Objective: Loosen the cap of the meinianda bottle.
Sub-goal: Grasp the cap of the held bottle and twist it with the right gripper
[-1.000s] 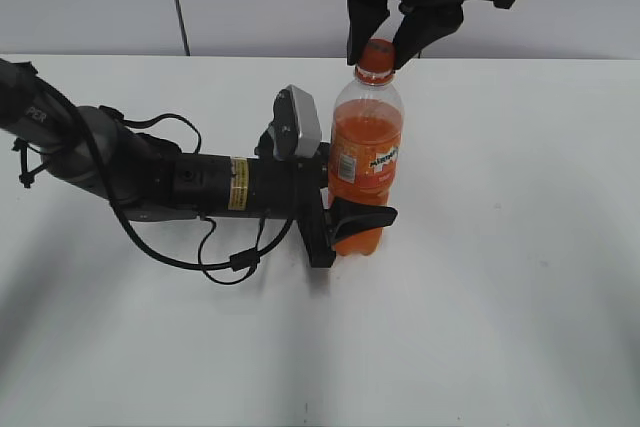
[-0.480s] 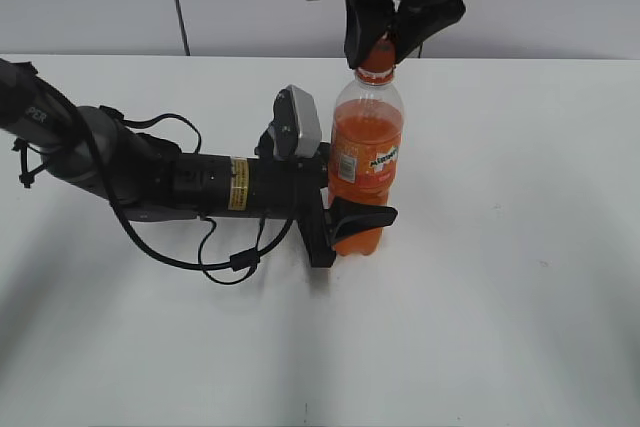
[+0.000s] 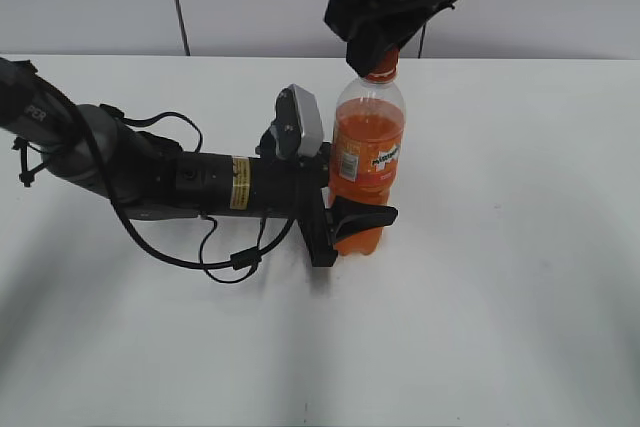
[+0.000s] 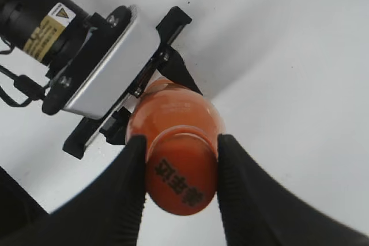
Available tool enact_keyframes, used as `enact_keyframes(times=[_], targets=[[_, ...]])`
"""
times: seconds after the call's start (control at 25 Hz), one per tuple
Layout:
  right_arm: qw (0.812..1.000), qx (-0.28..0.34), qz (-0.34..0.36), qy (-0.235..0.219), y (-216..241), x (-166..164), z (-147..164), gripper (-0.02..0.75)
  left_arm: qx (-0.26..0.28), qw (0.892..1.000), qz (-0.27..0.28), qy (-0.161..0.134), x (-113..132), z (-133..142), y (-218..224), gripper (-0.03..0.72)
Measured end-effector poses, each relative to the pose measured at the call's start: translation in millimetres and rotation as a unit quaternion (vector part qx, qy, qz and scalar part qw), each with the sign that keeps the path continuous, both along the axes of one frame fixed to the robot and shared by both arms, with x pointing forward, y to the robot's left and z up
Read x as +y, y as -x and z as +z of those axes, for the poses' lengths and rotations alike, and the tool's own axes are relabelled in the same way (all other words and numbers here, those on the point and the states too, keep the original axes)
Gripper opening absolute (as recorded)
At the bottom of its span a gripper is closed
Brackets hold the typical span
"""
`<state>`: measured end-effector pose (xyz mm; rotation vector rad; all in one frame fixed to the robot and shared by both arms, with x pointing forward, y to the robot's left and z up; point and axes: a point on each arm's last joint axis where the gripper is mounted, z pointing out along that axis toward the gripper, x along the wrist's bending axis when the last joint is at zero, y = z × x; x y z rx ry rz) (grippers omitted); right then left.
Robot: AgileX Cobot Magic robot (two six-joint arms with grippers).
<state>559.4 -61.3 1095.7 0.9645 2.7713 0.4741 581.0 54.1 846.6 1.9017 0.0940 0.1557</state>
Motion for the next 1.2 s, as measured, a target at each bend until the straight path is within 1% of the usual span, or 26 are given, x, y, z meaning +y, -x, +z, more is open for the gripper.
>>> enact_keyframes(times=[0.28,0.52,0.92,1.2], targets=[[0.992,-0.03,0.117,0.033,0,0,0,0.281,-0.001,1.0,0.001,-0.001,0,0,0,0.394],[0.982,-0.044,0.175,0.048,0,0,0,0.281,-0.001,1.0,0.001,-0.002,0,0,0,0.394],[0.98,-0.048,0.186,0.05,1,-1,2,0.28,-0.002,1.0,0.001,-0.002,0,0,-1,0.394],[0.98,-0.061,0.186,0.04,7,-4,14,0.279,-0.001,1.0,0.002,-0.003,0,0,-1,0.394]])
